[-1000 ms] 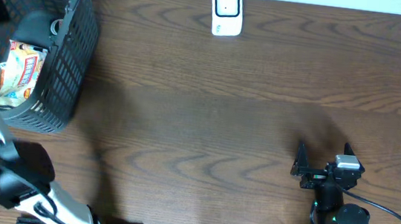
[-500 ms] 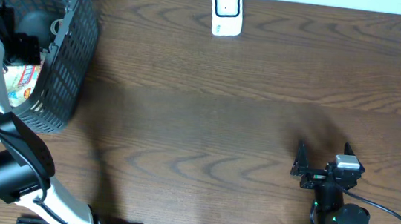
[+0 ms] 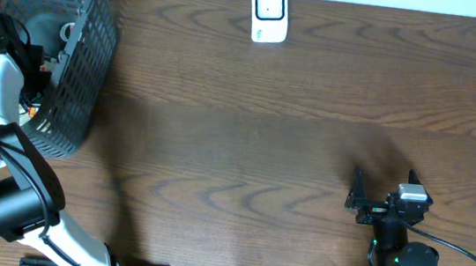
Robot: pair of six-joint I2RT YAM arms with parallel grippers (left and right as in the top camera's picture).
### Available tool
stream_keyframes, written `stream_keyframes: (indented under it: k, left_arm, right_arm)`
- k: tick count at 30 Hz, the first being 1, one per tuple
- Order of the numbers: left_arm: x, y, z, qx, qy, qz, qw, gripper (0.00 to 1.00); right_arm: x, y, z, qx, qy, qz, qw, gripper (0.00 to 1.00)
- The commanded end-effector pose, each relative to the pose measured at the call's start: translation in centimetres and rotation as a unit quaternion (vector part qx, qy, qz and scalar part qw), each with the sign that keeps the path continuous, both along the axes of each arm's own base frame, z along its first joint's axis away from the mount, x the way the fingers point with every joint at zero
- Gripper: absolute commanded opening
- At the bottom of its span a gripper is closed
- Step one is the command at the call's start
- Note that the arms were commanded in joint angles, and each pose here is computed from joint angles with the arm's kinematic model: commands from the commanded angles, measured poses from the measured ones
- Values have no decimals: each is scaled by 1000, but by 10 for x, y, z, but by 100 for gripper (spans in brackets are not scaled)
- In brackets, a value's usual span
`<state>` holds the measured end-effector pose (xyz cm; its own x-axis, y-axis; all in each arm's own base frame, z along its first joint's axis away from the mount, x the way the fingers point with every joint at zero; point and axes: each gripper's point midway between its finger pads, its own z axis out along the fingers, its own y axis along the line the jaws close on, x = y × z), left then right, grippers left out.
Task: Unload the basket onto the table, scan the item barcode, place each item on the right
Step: 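Reach the left gripper into the basket and grasp the yellow snack bag, then lift the snack bag out and swing it to the white scanner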
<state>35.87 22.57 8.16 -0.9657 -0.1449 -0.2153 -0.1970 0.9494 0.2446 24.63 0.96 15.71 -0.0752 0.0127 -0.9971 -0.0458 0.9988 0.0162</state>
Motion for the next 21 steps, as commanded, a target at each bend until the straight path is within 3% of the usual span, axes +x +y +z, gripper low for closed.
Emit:
stream_keyframes:
  k: [1,4,7,12,16,21]
  left_arm:
    - [1,2,-5,5,3,-11,1000,98]
    - [4,3,-13,4,6,-11,1000,98]
    - [3,3,-25,-2,17,-11,1000,84]
    - [4,4,-30,-3,21,-11,1000,39]
    - [9,7,-11,10,-1,-4,1000,8]
    - [25,16,55,38,-97,48,993,7]
  right_arm:
    - [0,1,0,-4,-1,2,1000,99]
    - [0,1,0,-4,-1,2,1000,99]
    - [0,1,0,-4,-1,2,1000,99]
    - [0,1,0,-4,-1,2,1000,99]
    - [0,1,0,-4,-1,2,1000,99]
    - [0,1,0,-4,-1,2,1000,99]
